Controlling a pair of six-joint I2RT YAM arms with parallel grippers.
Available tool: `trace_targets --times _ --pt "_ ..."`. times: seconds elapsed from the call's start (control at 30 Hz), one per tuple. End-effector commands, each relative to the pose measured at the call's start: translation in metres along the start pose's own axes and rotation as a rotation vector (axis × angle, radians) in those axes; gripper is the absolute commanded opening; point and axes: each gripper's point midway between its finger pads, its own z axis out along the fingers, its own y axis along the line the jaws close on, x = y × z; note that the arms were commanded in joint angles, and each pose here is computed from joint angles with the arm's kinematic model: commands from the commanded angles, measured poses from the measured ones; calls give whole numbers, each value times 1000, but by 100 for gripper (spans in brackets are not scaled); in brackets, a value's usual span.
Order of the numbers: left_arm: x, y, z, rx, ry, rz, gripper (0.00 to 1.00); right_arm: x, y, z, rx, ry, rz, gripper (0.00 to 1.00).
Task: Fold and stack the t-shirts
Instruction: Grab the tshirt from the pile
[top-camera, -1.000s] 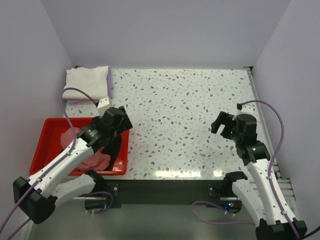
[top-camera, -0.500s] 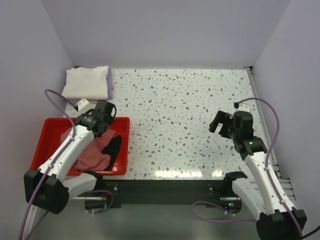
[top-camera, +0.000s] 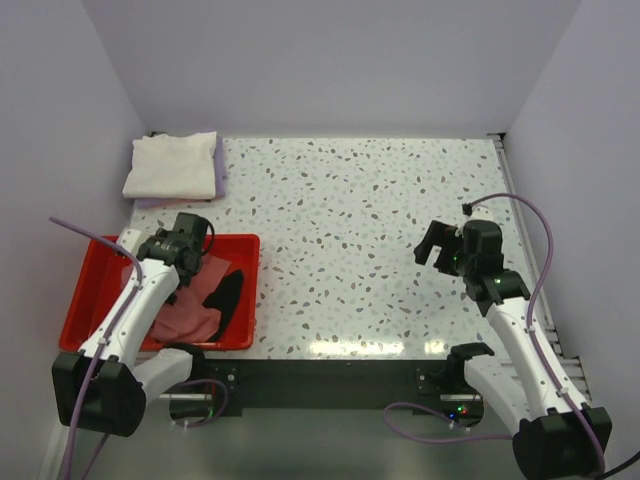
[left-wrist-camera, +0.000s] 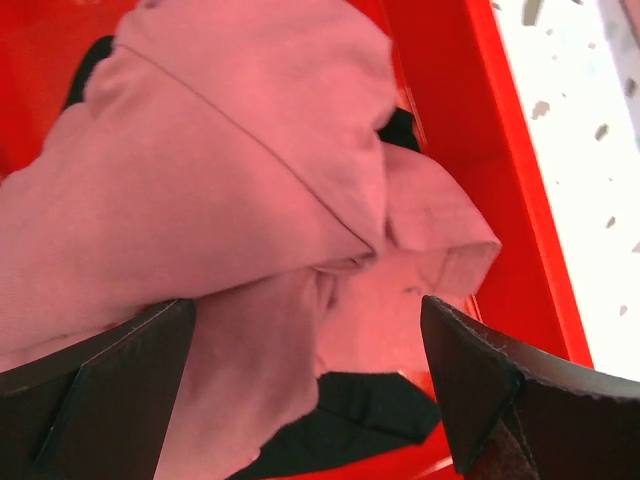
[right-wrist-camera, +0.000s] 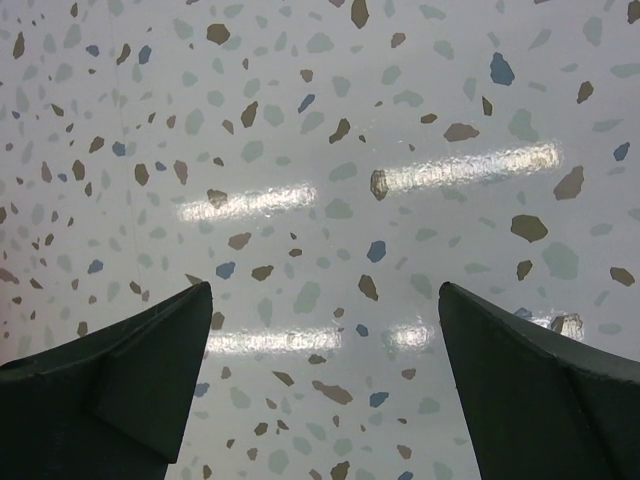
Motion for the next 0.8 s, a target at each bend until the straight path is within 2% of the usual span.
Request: trace_targets --times 0.0,0.13,0.27,0.37,0.47,0.5,0.57,0.6,0.67,0.7,0.77 --pt "-9 20 11 -89 -67 -85 100 -6 9 1 -50 -20 -8 99" --pt "-6 29 24 -144 -72 -86 100 -8 10 1 -55 -32 -9 99" --pt "-8 33 38 -193 -90 -110 95 -8 8 1 -44 -33 -11 99" --pt "-5 37 46 -222 -84 -102 89 -6 6 -1 -39 -32 -9 99" --pt "2 32 54 -185 -52 -70 76 -8 4 -3 -30 -49 -9 99" --pt "5 30 55 -177 -42 -61 66 -9 5 -4 -31 -52 -9 99" --pt "4 32 61 -184 -27 -79 52 -9 5 -3 -31 -50 -11 99" --pt "5 32 61 -177 -20 -76 37 -9 5 -3 -31 -50 -10 99" --pt "1 28 58 -158 -16 -68 19 -8 4 -2 -29 -45 -11 99" --pt "-2 27 54 -149 -22 -81 6 -8 4 -3 -27 -44 -10 99" --pt "-8 23 49 -123 -27 -106 1 -6 4 -2 -27 -40 -11 99"
